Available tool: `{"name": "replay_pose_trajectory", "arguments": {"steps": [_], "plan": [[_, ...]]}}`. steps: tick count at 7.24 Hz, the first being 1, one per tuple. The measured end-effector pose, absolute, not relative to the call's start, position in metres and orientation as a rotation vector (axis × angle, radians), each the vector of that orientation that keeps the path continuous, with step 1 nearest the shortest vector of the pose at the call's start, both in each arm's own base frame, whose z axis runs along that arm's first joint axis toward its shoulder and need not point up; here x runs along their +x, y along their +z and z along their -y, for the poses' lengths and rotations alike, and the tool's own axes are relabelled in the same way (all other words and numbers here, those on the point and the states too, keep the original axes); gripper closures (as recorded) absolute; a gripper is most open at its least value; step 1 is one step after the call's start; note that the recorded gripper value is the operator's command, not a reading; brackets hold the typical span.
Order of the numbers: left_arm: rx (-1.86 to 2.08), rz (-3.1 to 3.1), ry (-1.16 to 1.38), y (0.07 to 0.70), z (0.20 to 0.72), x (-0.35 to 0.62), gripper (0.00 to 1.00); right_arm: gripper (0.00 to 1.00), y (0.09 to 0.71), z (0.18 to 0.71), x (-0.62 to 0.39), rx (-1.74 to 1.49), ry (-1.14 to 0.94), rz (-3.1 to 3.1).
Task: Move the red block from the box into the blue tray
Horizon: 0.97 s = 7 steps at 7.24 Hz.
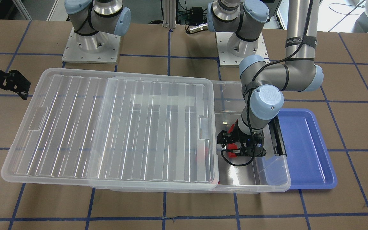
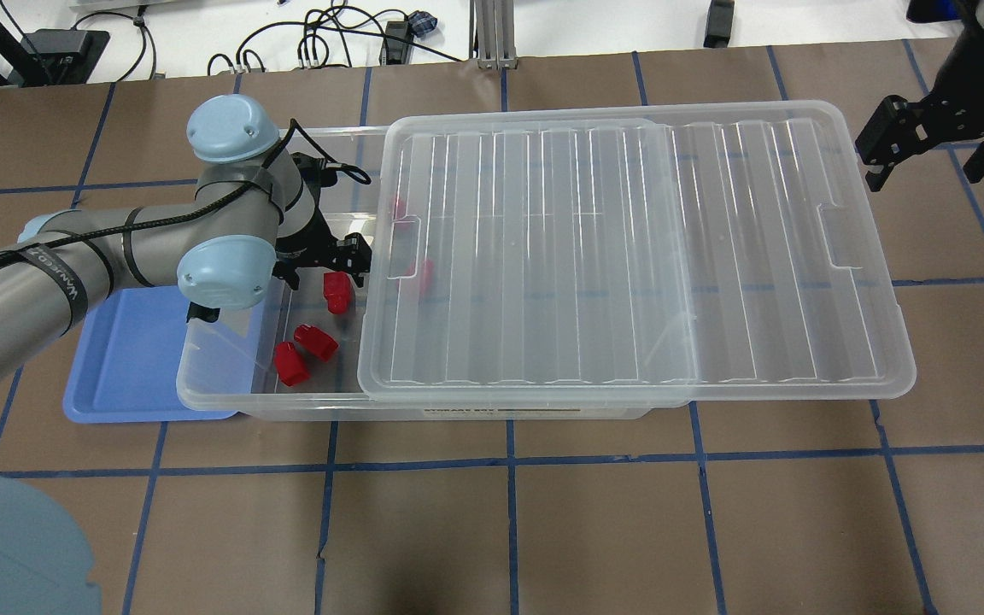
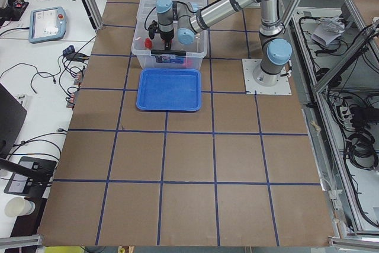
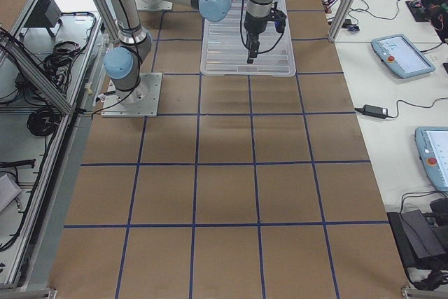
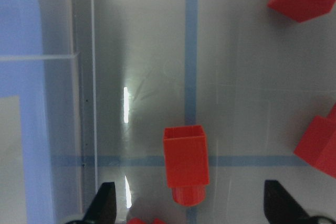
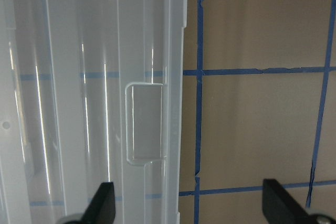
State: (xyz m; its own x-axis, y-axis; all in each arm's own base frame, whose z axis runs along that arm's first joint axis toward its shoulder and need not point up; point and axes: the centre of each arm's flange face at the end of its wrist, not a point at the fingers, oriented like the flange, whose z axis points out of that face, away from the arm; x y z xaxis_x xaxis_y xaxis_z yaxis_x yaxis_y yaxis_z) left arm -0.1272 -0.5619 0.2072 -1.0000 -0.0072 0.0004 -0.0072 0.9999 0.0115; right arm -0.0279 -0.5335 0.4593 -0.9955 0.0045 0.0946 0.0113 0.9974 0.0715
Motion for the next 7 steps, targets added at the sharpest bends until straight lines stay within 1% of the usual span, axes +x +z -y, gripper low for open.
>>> {"name": "replay_pose_trajectory", "arguments": {"steps": [2,3,4,7], "plan": [[0.005,3.142,0.024,0.179,0.565,-0.127,0.66,0.0,0.462,0.534,-0.028,-0.017,-0.093,3.041],[0.004,3.144,0.041,0.173,0.566,-0.126,0.84,0.0,0.464,0.535,-0.028,-0.018,-0.084,3.04],[0.004,3.146,0.056,0.173,0.567,-0.127,0.88,0.0,0.464,0.535,-0.028,-0.025,-0.079,3.04],[0.006,3.144,0.082,0.187,0.568,-0.128,0.9,0.0,0.46,0.534,-0.027,-0.14,-0.086,3.043]]}}
